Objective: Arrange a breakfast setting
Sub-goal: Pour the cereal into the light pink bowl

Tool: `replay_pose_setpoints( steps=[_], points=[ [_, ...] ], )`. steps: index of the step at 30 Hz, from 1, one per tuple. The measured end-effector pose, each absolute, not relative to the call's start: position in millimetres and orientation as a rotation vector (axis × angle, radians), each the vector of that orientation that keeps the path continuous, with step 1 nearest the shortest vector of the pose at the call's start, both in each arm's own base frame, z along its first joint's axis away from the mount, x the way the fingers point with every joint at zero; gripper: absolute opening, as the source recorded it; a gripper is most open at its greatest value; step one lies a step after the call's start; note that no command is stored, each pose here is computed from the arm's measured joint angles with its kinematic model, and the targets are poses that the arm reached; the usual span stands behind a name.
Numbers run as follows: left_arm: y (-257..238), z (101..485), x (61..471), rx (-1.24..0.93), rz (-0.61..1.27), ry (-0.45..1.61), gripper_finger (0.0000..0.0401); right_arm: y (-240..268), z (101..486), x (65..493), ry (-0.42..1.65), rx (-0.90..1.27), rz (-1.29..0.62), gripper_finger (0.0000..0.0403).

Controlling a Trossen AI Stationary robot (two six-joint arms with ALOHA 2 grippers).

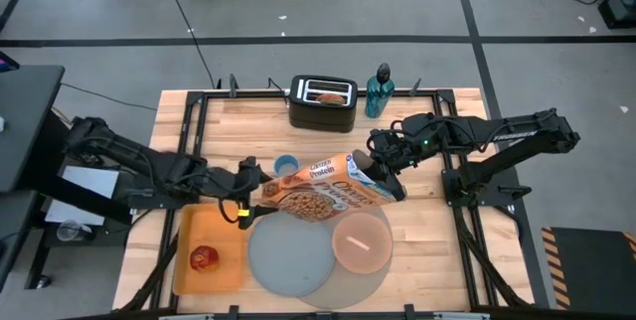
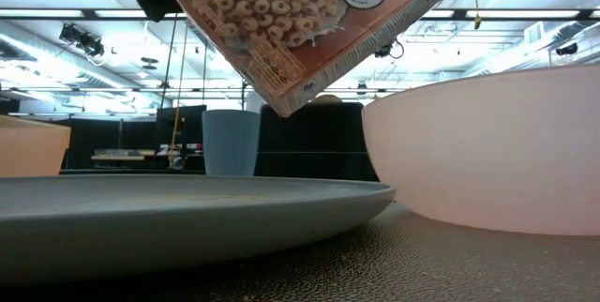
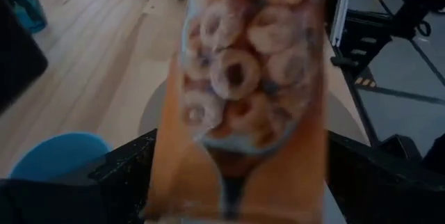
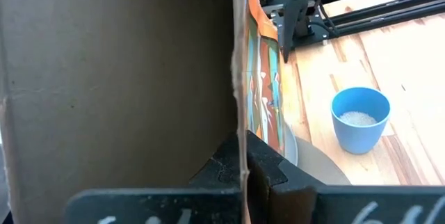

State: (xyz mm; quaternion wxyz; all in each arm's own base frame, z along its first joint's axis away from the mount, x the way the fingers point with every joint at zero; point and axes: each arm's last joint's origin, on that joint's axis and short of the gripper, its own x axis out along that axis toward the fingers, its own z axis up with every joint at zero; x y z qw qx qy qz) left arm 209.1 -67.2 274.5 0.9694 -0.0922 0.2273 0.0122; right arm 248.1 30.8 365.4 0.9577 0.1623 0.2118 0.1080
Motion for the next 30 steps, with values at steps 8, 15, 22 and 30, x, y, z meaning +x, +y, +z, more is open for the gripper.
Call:
replay_pose_setpoints(
  steps=[8,15,22,30],
  points=[
    [-67,275,225,-0.205,0.04,0.383,0.0364,31,365,248,0.429,0.329,0.22,0.0004],
    [-70,268,232,-0.251,0.028,0.402,0.0333,31,366,248,0.426,0.323,0.221,0.0005],
    [-73,267,235,-0.284,-0.021,0.402,0.0261,31,366,248,0.425,0.321,0.222,0.0006],
    [-74,279,235,-0.283,-0.069,0.447,0.0213,32,367,249,0.416,0.326,0.25,0.0013]
  ],
)
